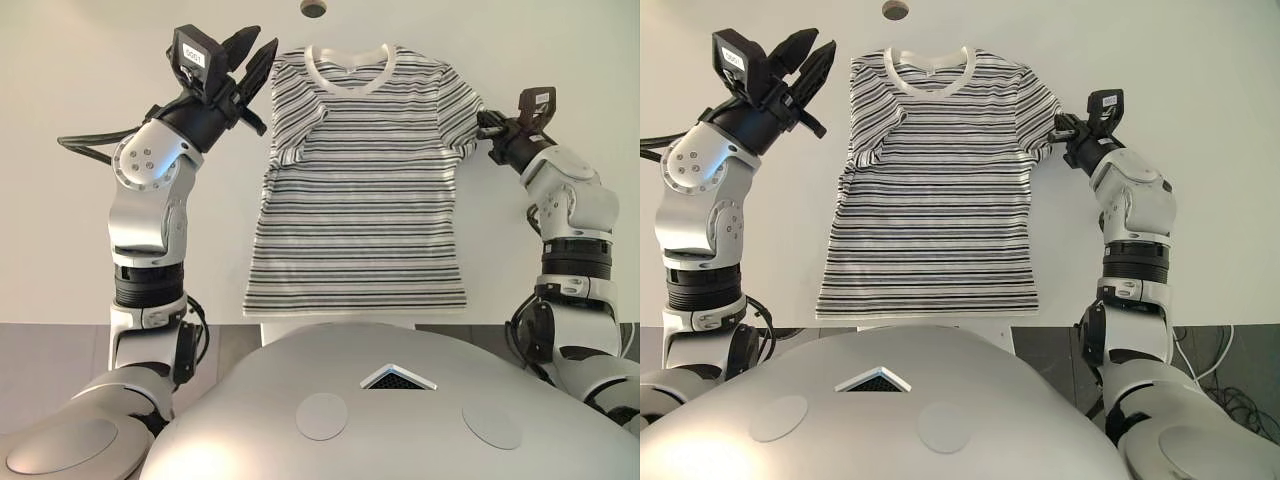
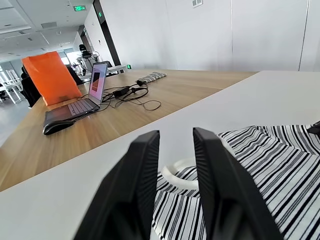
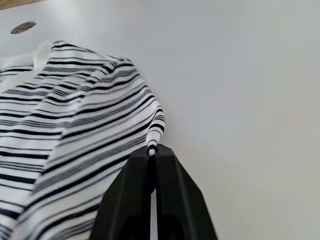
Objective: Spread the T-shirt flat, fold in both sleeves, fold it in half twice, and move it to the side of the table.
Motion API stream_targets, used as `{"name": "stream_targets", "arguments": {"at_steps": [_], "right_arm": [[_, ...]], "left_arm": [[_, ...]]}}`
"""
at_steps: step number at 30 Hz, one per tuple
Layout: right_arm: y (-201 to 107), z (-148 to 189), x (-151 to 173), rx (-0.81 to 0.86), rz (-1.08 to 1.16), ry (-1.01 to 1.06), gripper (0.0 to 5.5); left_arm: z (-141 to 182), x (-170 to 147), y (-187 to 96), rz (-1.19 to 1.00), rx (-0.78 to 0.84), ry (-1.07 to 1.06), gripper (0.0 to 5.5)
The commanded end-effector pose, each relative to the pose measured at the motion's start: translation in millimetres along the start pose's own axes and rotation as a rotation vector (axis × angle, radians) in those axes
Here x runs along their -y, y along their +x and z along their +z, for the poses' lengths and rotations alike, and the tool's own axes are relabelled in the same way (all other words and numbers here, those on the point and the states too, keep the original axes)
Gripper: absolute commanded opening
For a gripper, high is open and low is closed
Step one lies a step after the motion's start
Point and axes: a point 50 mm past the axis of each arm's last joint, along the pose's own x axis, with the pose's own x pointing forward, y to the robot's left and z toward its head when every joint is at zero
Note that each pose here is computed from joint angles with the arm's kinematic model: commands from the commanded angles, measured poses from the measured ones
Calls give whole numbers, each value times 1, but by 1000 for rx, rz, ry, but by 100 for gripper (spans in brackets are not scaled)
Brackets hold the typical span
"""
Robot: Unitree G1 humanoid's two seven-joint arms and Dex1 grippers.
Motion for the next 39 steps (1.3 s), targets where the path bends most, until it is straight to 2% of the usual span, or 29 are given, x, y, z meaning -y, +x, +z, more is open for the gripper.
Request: {"name": "stream_targets", "arguments": {"at_steps": [1,6,13,20,25,29,31,35,39], "right_arm": [[-4,9,-8,50,-17,-65,3],[-5,31,-26,125,-18,-150,3],[7,40,-60,141,44,-258,3],[17,36,-105,127,147,-427,3],[23,21,-119,83,170,-543,3],[26,10,-120,41,176,-608,88],[23,10,-121,40,200,-587,88],[-5,15,-122,80,330,-514,88],[-79,22,-109,205,518,-458,88]], "left_arm": [[0,-1,1,7,2,13,125],[0,0,2,8,4,22,125],[-1,4,4,-9,6,27,125],[-2,7,6,-17,2,24,125],[-4,9,8,-18,1,25,125],[-5,11,9,-21,0,38,125],[-7,11,9,-17,-6,59,125],[-10,7,2,22,-5,209,125],[-8,1,-37,-33,81,538,125]]}}
